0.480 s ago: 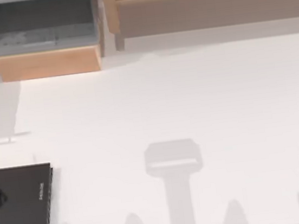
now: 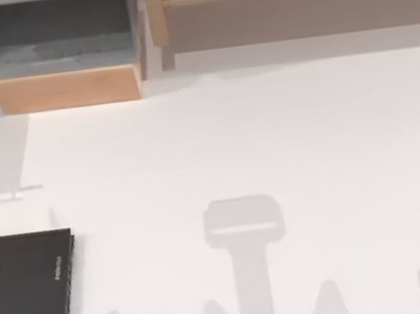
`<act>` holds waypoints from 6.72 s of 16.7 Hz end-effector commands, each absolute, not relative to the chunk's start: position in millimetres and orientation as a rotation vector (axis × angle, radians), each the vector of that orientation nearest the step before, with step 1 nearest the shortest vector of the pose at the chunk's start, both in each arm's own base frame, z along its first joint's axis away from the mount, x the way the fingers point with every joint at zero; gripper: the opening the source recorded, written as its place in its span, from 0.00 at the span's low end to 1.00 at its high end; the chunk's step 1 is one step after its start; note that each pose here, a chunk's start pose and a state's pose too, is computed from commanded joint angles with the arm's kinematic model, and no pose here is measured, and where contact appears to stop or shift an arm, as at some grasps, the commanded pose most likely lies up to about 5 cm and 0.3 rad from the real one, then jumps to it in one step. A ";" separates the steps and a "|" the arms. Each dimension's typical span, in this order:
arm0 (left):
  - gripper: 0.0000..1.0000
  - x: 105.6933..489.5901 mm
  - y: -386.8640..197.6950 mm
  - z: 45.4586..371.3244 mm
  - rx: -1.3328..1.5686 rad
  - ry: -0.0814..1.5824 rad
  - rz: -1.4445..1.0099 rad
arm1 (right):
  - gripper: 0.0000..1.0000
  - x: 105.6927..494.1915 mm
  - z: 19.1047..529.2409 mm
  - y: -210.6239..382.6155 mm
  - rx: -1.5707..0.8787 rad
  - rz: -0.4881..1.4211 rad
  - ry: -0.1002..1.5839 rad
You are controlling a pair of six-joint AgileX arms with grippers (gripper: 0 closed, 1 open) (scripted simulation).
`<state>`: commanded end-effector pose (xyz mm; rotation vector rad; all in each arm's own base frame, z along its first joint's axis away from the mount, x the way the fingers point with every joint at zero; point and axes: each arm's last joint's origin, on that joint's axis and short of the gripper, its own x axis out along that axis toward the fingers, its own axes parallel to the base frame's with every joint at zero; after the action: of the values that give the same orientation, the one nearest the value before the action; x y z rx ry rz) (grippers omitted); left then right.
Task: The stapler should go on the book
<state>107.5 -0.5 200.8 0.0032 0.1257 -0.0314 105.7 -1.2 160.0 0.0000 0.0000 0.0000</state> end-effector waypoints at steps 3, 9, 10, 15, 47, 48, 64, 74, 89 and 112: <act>1.00 119.0 1.6 248.2 -0.003 0.257 -0.052 | 1.00 105.7 160.0 -1.2 0.000 0.000 0.000; 1.00 202.6 19.7 366.5 -0.039 0.541 -0.055 | 1.00 105.7 160.0 -1.2 0.000 0.000 0.000; 1.00 223.3 25.4 381.0 -0.047 0.586 -0.049 | 1.00 105.7 160.0 -1.2 0.000 0.000 0.000; 1.00 330.5 62.5 393.2 -0.090 0.846 -0.010 | 1.00 105.7 160.0 -1.2 0.000 0.000 0.000; 1.00 429.2 187.1 269.5 -0.125 1.451 0.150 | 1.00 105.7 160.0 -1.2 0.000 0.000 0.000; 1.00 428.6 185.7 269.8 -0.124 1.451 0.150 | 1.00 105.7 160.0 -1.2 0.000 0.000 0.000; 0.85 491.4 170.3 135.4 -0.133 1.466 0.153 | 1.00 105.7 160.0 -1.2 0.000 0.000 0.000; 0.10 491.4 170.3 135.4 -0.133 1.466 0.153 | 1.00 105.7 160.0 -1.2 0.000 0.000 0.000; 0.00 483.5 174.1 165.5 -0.144 1.422 0.170 | 1.00 105.7 160.0 -1.2 0.000 0.000 0.000; 0.00 276.6 6.0 209.7 0.034 1.395 -0.002 | 1.00 105.7 160.0 -1.2 0.000 0.000 0.000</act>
<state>276.6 6.0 209.7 0.0344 1.3946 -0.0019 105.7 -1.2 160.0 0.0000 0.0000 0.0000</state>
